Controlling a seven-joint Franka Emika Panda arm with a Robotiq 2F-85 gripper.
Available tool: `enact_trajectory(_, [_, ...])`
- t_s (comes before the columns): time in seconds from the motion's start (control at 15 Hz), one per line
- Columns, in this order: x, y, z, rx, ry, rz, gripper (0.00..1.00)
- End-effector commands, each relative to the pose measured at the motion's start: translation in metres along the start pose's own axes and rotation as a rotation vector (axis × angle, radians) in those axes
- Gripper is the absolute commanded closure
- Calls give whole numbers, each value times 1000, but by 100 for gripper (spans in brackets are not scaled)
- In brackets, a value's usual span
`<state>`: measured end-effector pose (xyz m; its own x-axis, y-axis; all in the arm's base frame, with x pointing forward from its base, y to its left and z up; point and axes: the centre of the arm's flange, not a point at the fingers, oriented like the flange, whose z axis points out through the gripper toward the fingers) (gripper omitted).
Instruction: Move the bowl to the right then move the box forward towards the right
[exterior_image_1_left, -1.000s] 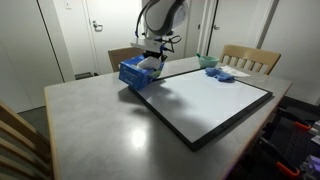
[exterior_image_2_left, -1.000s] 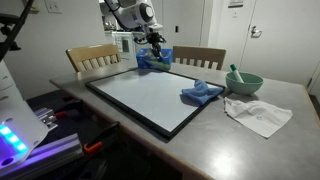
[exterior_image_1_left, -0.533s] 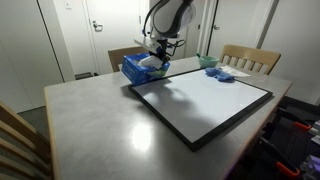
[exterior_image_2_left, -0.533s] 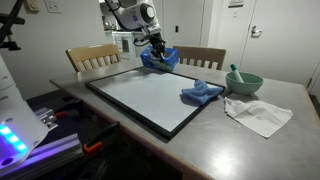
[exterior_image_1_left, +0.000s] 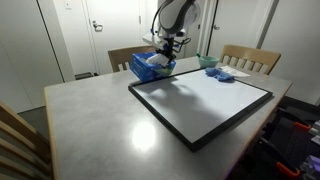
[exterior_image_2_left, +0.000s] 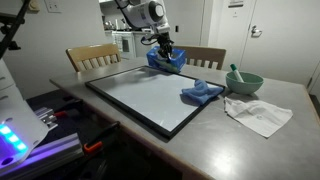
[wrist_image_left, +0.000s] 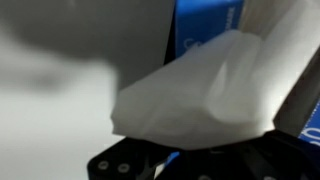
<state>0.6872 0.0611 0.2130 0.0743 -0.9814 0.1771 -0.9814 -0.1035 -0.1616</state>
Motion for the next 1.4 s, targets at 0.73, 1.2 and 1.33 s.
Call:
enact_trajectory(0.73, [-11,-41,14,-195,18,-7,98])
enact_trajectory(1.2, [-28,-52,22,-243,98,18,98])
enact_trajectory(1.33, [-35,-53,28,-241,97,12,98])
